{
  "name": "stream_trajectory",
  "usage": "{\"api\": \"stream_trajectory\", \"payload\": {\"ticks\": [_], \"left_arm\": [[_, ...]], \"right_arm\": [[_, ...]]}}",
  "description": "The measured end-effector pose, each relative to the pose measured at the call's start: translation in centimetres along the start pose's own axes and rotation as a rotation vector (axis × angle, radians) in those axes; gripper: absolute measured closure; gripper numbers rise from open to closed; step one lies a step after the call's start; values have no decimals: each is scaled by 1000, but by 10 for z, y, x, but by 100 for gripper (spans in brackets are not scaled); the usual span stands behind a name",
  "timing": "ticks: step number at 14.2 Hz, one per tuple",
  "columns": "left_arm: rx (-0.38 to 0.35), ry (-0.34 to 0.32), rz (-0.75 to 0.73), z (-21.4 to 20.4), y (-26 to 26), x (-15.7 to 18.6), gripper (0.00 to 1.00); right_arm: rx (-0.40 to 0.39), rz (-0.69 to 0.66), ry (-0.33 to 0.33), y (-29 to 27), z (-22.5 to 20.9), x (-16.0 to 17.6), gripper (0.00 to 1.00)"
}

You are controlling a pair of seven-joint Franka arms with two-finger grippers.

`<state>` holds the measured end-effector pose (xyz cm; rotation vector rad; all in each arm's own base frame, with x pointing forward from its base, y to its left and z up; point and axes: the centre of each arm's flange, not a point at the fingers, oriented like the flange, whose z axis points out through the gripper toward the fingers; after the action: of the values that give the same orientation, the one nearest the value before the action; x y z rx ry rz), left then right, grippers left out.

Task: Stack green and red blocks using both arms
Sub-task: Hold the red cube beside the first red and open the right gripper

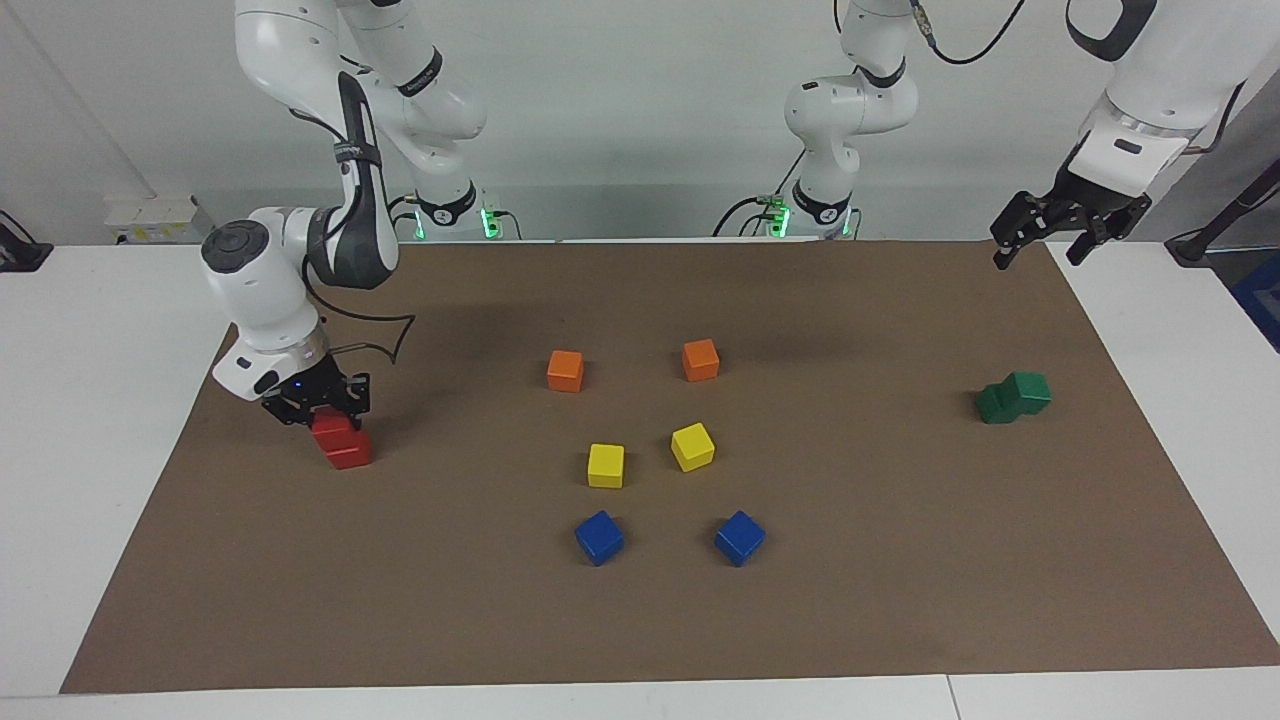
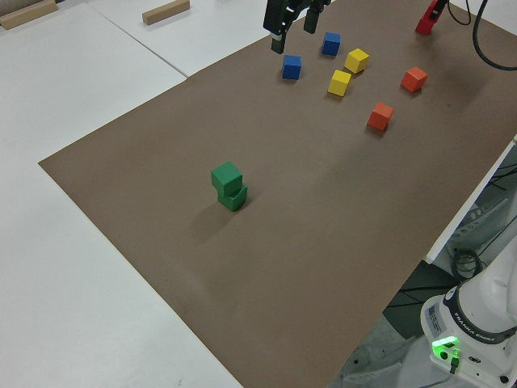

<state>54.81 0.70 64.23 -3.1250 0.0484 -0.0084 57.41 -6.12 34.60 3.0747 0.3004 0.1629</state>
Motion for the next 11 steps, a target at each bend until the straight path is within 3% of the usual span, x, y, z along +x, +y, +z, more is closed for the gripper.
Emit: {"api": "stream_trajectory", "payload": {"ticks": [11], "left_arm": [[-9, 9, -15, -1, 2, 1, 0]], "right_arm": [[0, -2, 2, -1, 0, 0, 44]]}}
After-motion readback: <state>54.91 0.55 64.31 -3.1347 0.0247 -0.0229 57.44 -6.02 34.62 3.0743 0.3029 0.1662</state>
